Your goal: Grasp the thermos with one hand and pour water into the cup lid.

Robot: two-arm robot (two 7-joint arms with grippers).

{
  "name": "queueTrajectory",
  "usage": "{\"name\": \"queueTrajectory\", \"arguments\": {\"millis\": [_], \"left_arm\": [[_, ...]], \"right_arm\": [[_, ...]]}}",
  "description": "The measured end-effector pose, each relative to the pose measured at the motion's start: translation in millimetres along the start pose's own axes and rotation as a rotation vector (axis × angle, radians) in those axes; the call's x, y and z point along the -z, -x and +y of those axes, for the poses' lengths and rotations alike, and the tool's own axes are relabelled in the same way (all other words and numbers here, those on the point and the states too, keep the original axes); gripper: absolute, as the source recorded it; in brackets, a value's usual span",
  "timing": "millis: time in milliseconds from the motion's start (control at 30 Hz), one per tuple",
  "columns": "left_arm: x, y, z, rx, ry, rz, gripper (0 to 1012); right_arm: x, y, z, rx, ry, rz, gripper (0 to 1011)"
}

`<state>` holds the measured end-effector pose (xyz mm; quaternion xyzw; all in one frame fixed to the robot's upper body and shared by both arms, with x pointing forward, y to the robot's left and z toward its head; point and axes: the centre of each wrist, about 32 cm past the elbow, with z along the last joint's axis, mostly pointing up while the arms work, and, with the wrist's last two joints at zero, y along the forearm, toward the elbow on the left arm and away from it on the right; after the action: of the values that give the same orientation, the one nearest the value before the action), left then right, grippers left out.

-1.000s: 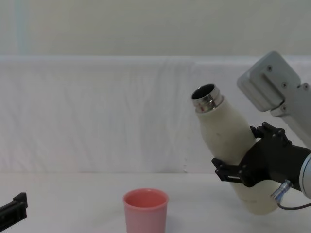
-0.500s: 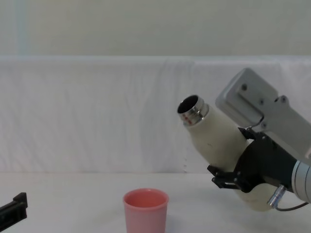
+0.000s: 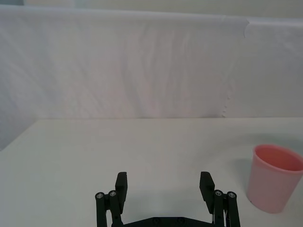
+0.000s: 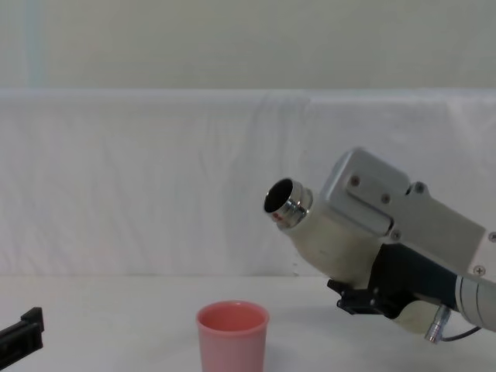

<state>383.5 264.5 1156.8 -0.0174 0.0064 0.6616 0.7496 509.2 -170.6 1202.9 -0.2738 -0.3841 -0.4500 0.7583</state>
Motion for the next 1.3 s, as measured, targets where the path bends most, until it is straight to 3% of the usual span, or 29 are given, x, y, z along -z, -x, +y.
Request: {"name": "queueTrajectory", "arguments": {"millis": [1300], "left_arm": [[0.0,0.0,0.0,0.000,0.000,0.000,1001]], "right_arm": [[-2.6,3.3,11.2,-0.055,0.026,-0.219,951]]}}
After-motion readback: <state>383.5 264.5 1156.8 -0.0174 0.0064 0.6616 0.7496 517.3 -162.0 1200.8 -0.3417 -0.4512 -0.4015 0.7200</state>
